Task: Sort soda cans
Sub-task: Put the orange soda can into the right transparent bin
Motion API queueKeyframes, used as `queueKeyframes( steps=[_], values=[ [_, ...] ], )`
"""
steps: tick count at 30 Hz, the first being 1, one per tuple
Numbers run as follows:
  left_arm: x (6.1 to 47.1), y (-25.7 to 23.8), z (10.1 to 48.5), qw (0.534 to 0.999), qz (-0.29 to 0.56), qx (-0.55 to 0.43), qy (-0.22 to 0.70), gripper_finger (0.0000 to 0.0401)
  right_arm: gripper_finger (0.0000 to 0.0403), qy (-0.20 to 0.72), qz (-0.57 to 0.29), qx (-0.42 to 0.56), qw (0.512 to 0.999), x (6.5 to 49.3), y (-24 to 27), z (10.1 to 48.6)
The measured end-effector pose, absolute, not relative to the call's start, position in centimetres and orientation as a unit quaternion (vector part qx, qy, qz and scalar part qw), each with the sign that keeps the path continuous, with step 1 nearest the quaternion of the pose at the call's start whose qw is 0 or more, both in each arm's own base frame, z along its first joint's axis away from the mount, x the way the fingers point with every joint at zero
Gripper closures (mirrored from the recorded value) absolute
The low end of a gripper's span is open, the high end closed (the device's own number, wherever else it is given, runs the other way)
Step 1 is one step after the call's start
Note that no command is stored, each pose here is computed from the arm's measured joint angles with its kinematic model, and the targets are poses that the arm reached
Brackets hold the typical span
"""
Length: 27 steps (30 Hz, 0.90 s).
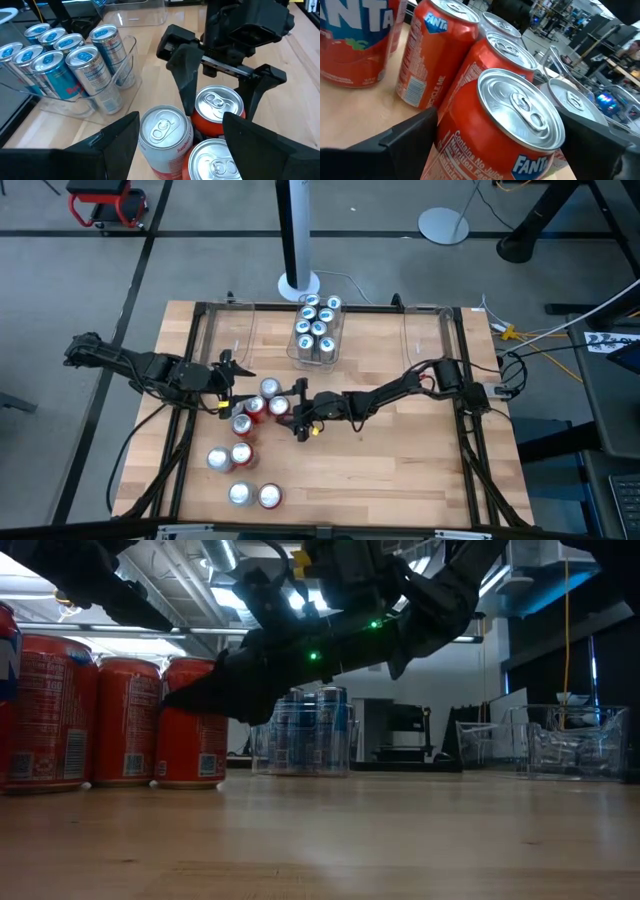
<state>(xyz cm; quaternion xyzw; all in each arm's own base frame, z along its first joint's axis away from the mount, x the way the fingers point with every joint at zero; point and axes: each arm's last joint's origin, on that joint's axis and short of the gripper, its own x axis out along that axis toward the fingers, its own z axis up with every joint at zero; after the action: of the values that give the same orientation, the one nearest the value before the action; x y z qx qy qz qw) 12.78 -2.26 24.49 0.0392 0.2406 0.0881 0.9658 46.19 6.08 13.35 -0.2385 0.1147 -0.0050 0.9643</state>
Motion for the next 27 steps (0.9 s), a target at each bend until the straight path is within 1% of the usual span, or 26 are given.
queueKeyframes(
  steps=[5, 12, 23, 27],
  values=[
    [12.8, -2.3, 24.5, 0.966, 0.088, 0.040, 0.241, 0.0127, 0.0023, 0.109, -0.011, -0.240, 0.964, 46.2, 6.0, 13.5],
    [12.8, -2.3, 24.5, 0.966, 0.088, 0.041, 0.241, 0.0127, 0.0023, 0.120, 0.008, -0.210, 0.970, 46.2, 5.6, 13.2],
    [12.8, -2.3, 24.5, 0.966, 0.087, 0.043, 0.241, 0.0127, 0.0023, 0.097, 0.010, -0.207, 0.974, 47.0, 5.1, 14.3],
    [12.8, -2.3, 24.5, 0.966, 0.087, 0.044, 0.241, 0.0127, 0.0037, 0.118, 0.012, -0.211, 0.970, 46.9, 5.1, 13.9]
  ],
)
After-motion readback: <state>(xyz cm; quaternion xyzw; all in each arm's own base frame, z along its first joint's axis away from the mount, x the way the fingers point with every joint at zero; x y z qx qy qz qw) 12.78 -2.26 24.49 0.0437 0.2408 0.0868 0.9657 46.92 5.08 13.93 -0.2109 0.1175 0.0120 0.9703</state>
